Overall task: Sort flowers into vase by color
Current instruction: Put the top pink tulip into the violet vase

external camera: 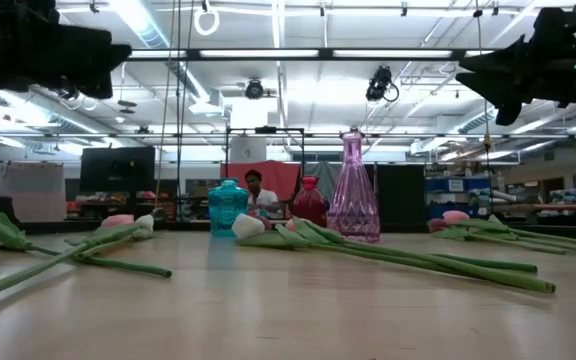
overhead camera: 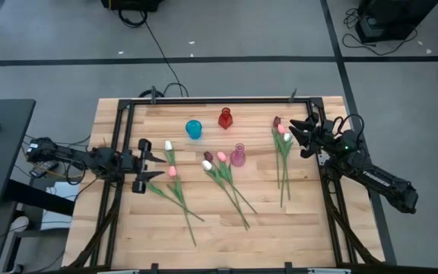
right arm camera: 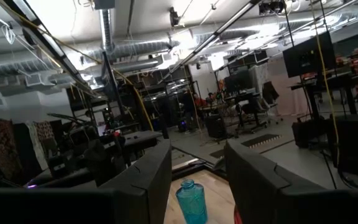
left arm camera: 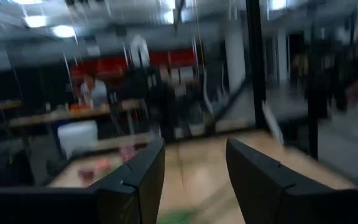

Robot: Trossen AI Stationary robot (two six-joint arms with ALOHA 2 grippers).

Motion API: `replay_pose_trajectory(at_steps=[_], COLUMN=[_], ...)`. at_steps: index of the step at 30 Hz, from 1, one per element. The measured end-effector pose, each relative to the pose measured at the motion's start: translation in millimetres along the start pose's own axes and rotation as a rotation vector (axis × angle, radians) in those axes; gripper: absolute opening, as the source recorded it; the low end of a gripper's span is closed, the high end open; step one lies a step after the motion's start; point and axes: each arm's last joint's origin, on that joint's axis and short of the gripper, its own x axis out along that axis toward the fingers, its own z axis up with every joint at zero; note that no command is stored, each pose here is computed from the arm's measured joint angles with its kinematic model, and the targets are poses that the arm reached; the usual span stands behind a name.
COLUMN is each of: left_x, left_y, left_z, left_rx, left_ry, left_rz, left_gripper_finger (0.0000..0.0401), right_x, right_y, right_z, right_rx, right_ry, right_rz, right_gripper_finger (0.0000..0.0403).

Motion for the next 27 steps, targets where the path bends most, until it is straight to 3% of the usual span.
replay_pose_trajectory(at_steps=[10,19,27], left_x=[-5,-6,-6], left_y=[6,6,6], left_z=[31,34,33], left_rx=[-0.173,-0.182,-0.179], left_ry=[-0.335,-0.365,-0.353], left_rz=[0.03,0.032,0.031], left_gripper_finger=[0.0176,0.0176,0.0176], right_x=[0,-1,-1], right_y=[0,4,7], right_z=[1,13,13], right_rx=[-0.001,-0.03,-0.038], right_ry=[-0.007,-0.13,-0.117], right_rz=[-0.002,0.039,0.105], right_gripper_finger=[0.0158,0.0158,0.0158])
